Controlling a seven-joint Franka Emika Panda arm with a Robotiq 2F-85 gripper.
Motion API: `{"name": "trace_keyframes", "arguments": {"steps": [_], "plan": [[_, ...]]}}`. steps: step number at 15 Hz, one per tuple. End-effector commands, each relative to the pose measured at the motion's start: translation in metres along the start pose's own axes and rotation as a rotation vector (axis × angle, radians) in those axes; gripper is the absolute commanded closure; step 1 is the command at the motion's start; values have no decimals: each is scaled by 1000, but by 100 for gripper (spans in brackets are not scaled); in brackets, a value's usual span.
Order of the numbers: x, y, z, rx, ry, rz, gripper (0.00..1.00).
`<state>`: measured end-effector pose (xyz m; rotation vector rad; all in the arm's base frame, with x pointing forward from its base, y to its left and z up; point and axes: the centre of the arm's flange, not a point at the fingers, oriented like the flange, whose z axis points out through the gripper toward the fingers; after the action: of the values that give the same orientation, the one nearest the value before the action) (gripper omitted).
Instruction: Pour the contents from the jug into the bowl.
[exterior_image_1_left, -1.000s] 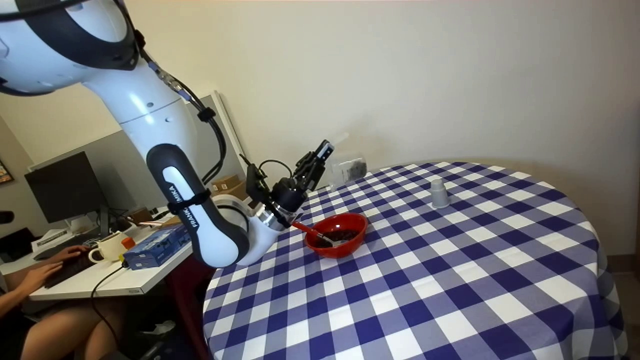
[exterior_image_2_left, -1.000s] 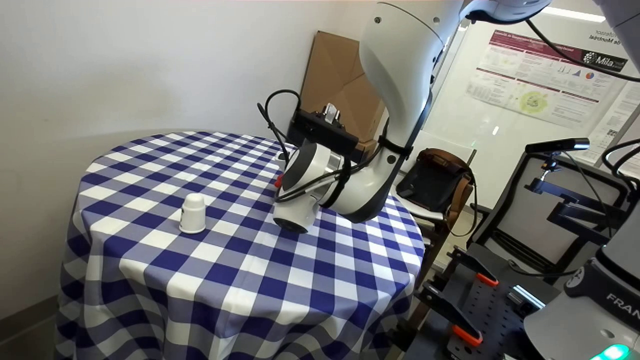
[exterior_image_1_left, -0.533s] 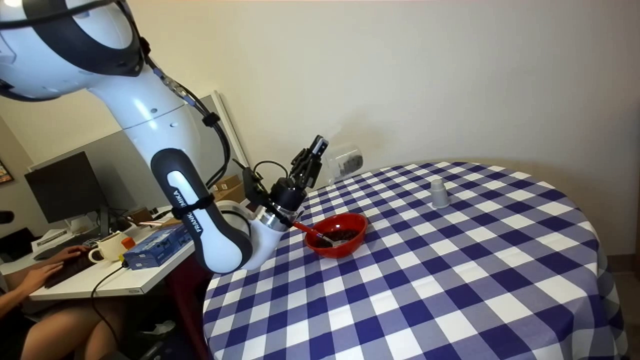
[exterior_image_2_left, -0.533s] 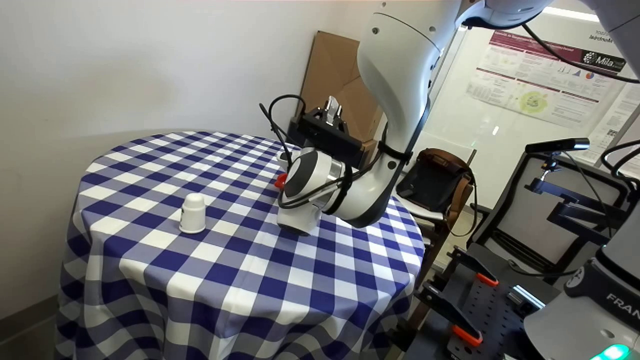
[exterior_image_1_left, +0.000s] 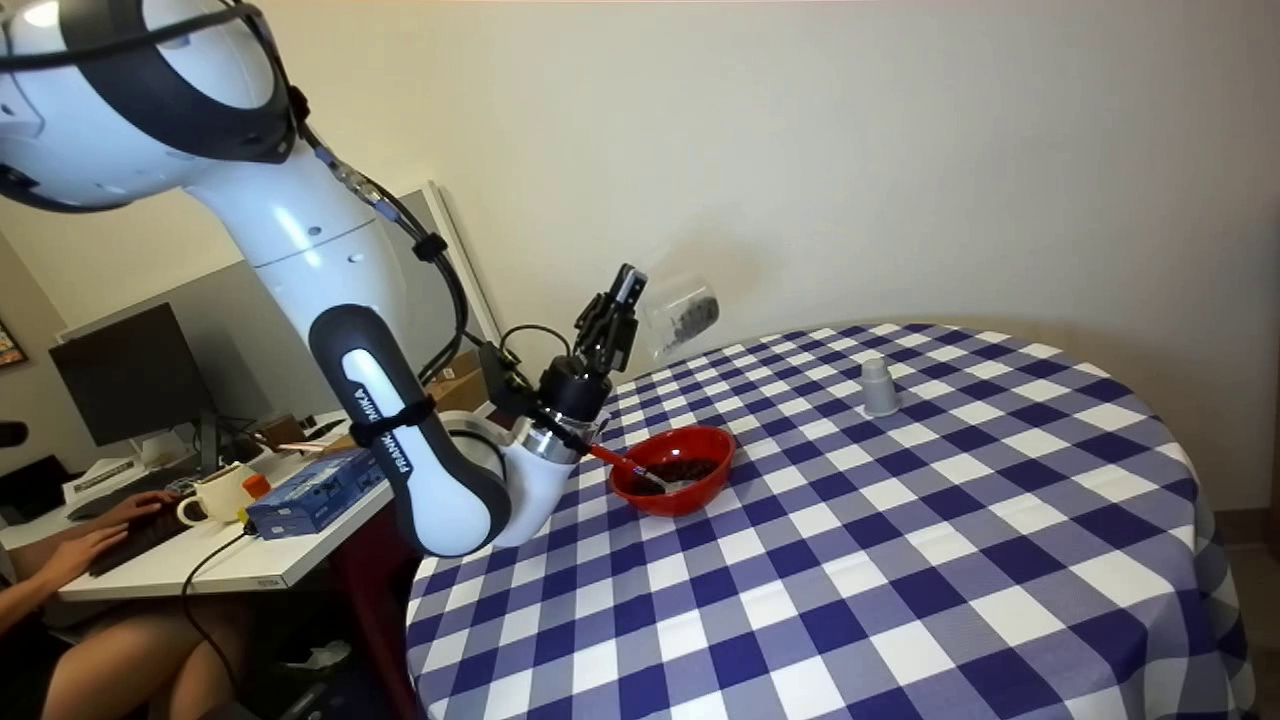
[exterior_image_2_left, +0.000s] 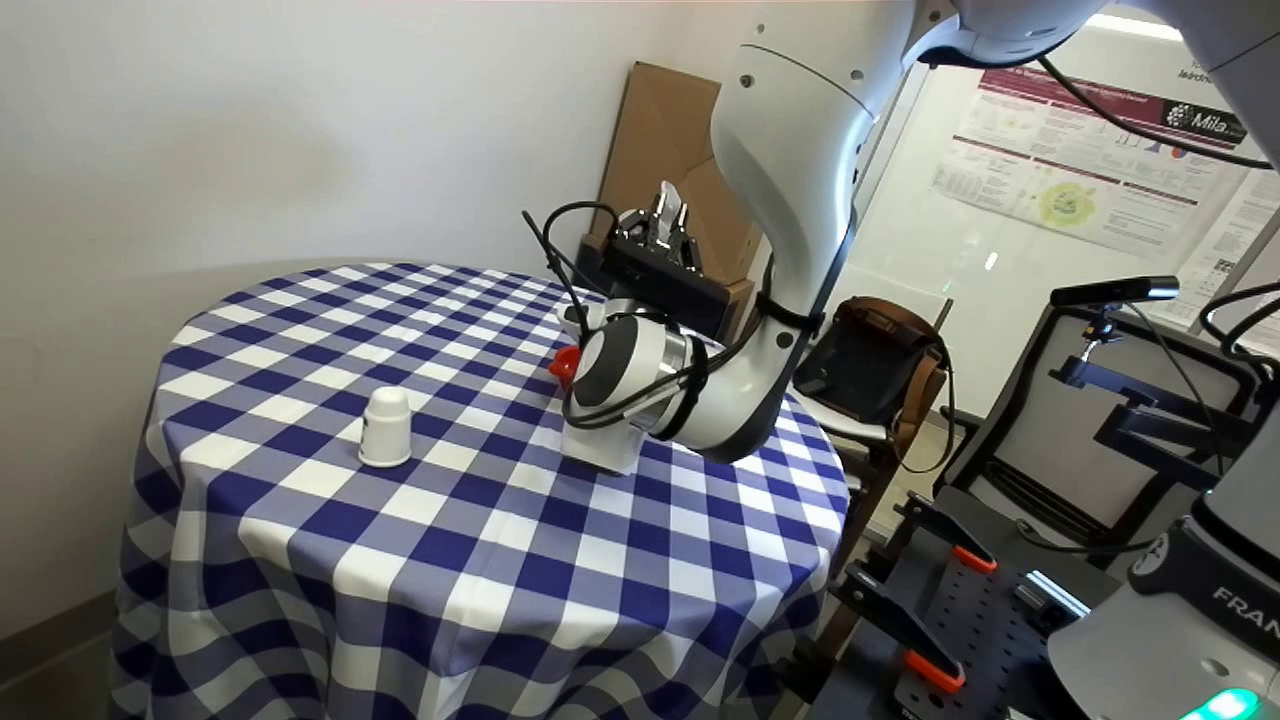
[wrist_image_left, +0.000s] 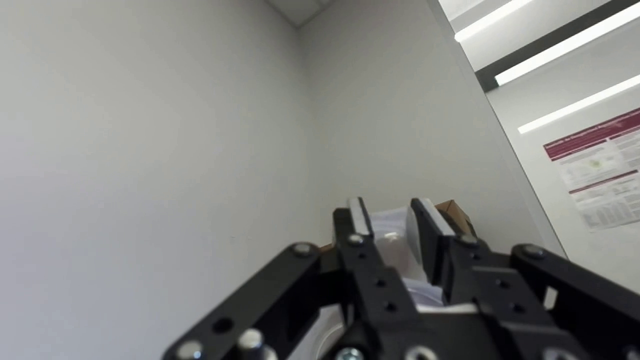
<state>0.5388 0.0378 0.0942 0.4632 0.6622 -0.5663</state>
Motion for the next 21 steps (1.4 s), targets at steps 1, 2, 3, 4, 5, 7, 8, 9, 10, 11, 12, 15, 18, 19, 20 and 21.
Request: {"name": "trace_keyframes", "arguments": {"steps": [1, 2, 3, 4, 5, 7, 8, 9, 10, 11, 12, 15, 18, 19, 20, 21], "plan": [[2, -1, 1, -39, -58, 36, 88], [2, -1, 3, -45, -66, 42, 88], [2, -1, 4, -52, -76, 51, 88], [2, -1, 6, -59, -85, 58, 88], [2, -1, 7, -67, -95, 67, 88], [1, 0, 9, -77, -107, 78, 88], [1, 1, 10, -82, -111, 83, 88], [1, 1, 10, -86, -116, 88, 88], [1, 2, 10, -88, -119, 90, 88], [1, 3, 11, -91, -123, 93, 88], [1, 3, 11, -92, -127, 96, 88], [2, 4, 11, -95, -132, 100, 88], [2, 5, 11, -94, -134, 101, 88], [2, 5, 11, -91, -135, 100, 88], [2, 5, 12, -90, -136, 99, 88], [2, 4, 12, -87, -138, 96, 88]]}}
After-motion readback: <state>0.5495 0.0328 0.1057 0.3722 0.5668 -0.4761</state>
